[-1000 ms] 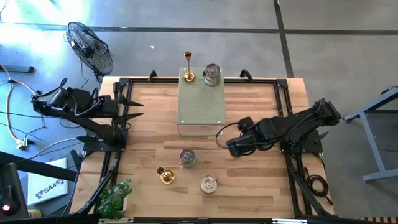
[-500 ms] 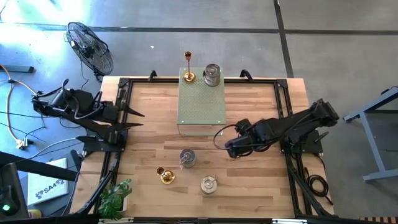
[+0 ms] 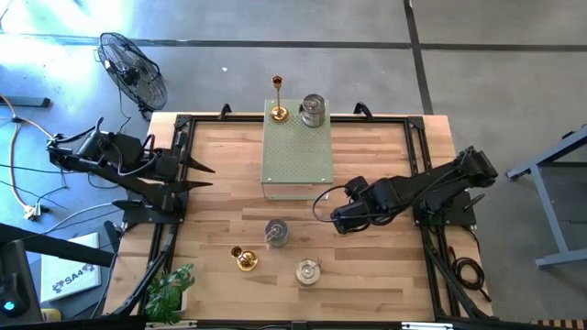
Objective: Pick & Place candle stick holders
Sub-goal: Put the right gold candle holder on the shelf aligned with the other gold candle holder
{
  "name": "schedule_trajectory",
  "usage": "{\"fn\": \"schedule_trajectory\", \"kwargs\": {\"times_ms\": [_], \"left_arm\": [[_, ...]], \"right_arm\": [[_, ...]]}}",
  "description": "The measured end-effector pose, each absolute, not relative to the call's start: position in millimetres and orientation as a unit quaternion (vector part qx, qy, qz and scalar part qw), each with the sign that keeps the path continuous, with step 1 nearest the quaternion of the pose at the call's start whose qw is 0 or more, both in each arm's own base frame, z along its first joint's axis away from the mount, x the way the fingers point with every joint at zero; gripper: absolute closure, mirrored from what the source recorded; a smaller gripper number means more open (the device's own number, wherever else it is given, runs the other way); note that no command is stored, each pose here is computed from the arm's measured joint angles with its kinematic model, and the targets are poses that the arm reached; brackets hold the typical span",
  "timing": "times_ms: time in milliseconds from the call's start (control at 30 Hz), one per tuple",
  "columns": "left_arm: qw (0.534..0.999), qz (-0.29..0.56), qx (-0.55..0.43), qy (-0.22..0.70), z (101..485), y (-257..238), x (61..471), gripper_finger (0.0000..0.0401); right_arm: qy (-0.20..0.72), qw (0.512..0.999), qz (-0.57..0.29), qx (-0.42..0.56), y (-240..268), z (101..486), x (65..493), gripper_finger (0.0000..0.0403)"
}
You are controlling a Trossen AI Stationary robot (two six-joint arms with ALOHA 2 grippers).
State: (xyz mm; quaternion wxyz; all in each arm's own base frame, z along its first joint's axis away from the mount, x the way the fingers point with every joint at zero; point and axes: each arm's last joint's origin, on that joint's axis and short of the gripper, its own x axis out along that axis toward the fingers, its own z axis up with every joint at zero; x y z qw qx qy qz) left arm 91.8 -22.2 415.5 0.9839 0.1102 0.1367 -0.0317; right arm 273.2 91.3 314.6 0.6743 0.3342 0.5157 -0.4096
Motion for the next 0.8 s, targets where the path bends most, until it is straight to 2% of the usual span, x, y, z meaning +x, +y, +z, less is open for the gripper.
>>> {"fn": "schedule_trajectory", "kwargs": {"times_ms": [433, 800], "left_arm": [[0.985, -0.031, 0.105, 0.137, 415.4, -22.2, 91.7, 0.027], [0.985, -0.031, 0.105, 0.137, 415.5, -22.2, 91.7, 0.027]], "right_arm": [[0.512, 0.677, -0.412, 0.332, 91.0, 314.7, 273.3, 0.0079], [0.516, 0.67, -0.413, 0.339, 85.7, 314.5, 275.0, 0.0081]]}}
